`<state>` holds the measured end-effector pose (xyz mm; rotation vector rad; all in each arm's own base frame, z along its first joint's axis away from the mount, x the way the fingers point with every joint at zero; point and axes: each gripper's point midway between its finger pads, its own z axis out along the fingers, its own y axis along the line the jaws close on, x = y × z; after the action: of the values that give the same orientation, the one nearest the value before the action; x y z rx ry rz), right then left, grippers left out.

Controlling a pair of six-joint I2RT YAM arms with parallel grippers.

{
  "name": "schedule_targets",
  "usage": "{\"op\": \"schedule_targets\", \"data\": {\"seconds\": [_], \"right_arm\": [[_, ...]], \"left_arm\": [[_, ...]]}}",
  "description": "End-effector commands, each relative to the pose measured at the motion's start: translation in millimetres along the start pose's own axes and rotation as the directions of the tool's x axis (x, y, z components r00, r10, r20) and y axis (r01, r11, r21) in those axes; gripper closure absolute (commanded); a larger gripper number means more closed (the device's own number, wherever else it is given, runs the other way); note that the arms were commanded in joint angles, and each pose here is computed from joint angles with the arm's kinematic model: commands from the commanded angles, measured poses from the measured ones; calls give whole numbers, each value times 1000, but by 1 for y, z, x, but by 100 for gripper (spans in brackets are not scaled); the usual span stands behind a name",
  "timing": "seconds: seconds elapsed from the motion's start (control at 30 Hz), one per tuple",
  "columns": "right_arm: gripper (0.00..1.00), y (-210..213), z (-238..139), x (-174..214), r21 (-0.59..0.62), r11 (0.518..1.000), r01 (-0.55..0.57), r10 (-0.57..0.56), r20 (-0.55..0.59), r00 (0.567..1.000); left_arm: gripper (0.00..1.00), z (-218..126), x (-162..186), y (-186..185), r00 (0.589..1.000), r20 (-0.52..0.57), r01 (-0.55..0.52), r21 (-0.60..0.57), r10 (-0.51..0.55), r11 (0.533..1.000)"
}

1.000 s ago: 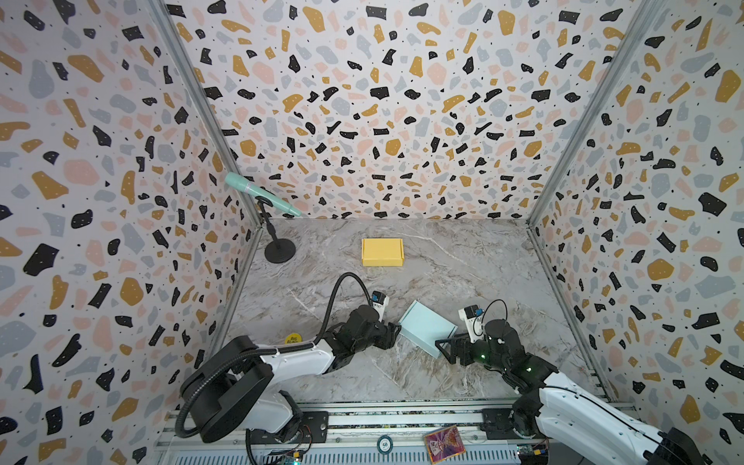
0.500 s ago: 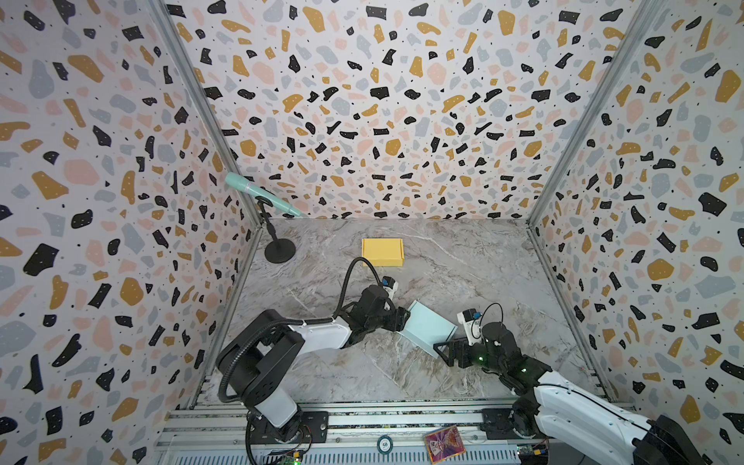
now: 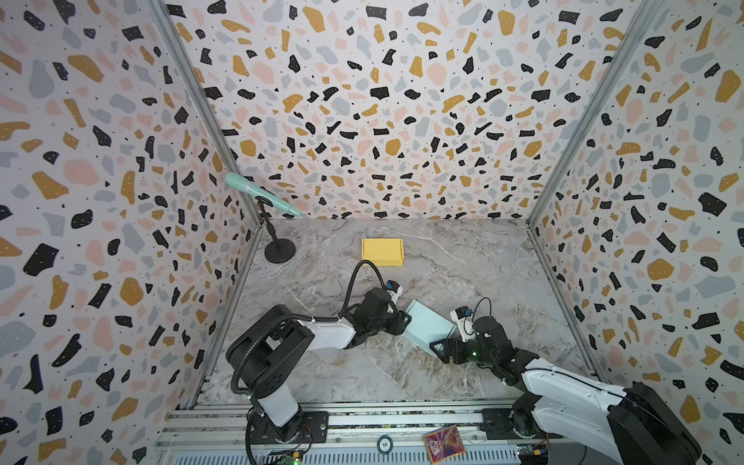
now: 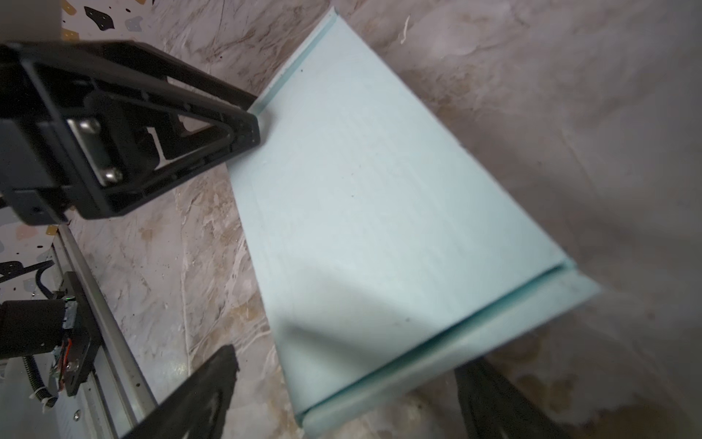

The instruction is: Fold the paper box

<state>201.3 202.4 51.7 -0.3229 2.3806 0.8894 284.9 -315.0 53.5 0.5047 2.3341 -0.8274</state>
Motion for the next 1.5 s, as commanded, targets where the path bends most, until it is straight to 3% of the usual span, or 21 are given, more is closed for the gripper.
{"op": "schedule_targets", "data": {"seconds": [0.0, 0.23, 0.83, 1.13, 1.47], "right_arm": [[10, 14, 3, -31, -27, 997, 69, -67, 54, 996], [11, 23, 23, -54, -39, 992, 117, -115, 47, 992], [13, 75, 122, -125, -164, 953, 256, -260, -1, 966], [13, 90, 153, -130, -193, 945, 266, -275, -20, 961], [13, 90, 157, -125, -190, 947, 259, -268, -26, 963]], "left_arm": [[52, -4, -6, -9, 999, 34, -19, 37, 17, 999], [62, -8, -7, -1, 999, 52, 0, 5, 0, 1000], [66, -30, -39, 82, 980, 163, 142, -192, -111, 971], [66, -42, -44, 106, 972, 194, 177, -226, -134, 958], [66, -44, -38, 117, 968, 202, 195, -241, -147, 951]]}}
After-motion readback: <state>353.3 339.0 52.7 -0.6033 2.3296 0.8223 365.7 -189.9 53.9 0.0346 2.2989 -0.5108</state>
